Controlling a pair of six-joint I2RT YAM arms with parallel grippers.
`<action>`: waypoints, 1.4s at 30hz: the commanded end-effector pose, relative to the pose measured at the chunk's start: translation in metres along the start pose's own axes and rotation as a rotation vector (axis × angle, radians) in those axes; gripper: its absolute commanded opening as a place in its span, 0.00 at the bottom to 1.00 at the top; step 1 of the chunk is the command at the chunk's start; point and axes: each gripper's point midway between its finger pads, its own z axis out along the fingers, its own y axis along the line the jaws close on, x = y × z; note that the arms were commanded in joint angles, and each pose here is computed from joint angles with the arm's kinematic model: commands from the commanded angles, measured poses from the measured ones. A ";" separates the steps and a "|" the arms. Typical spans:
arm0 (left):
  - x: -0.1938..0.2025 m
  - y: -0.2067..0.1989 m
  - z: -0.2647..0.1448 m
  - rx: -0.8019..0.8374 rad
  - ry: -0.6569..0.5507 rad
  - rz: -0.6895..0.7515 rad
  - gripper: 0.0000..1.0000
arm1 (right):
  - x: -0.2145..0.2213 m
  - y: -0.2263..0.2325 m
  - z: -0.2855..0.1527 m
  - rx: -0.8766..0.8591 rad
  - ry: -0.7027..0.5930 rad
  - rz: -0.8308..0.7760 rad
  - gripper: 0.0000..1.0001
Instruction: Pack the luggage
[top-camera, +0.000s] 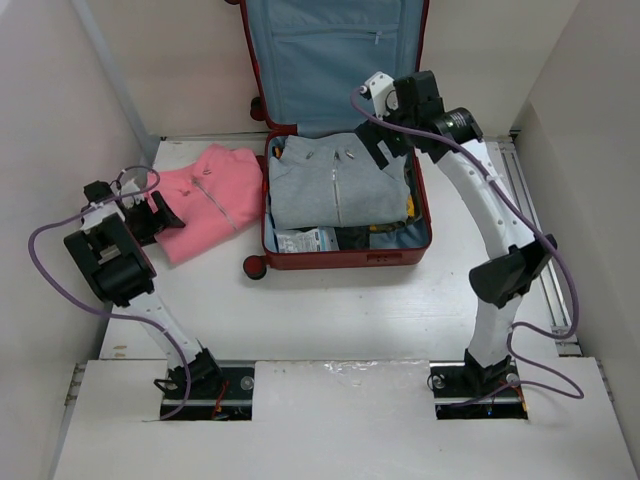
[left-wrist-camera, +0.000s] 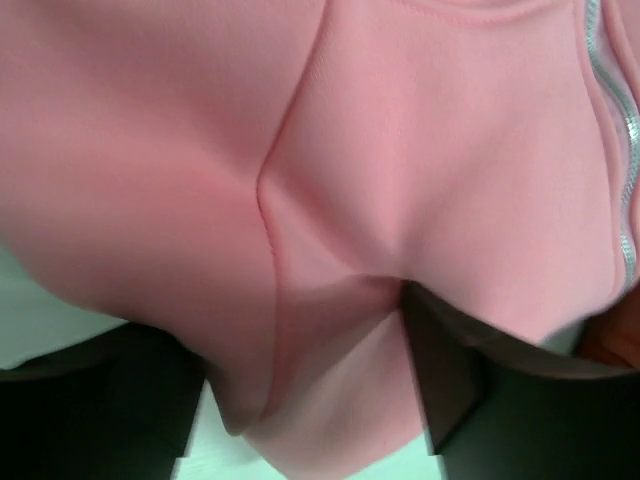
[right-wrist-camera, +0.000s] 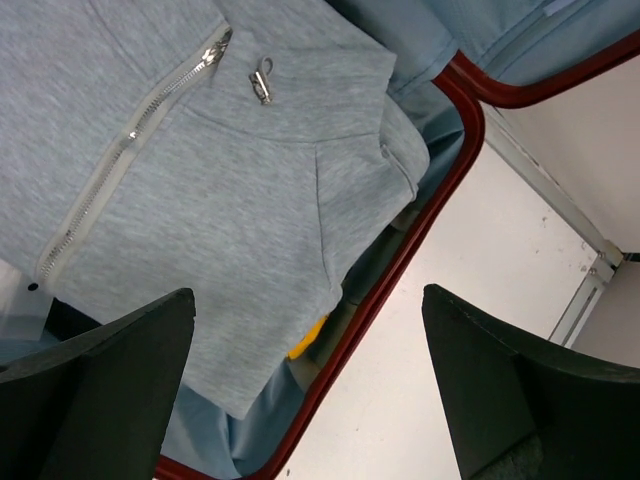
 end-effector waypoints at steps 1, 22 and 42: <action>0.096 0.014 0.010 -0.001 0.312 -0.241 0.80 | 0.002 0.012 0.001 -0.027 0.043 -0.022 0.99; 0.044 0.008 0.032 0.091 0.207 -0.325 0.00 | -0.030 0.003 -0.025 0.055 -0.037 -0.052 0.99; -0.060 -0.122 -0.114 0.172 -0.108 0.046 0.00 | -0.009 -0.009 -0.022 0.103 -0.003 -0.111 0.99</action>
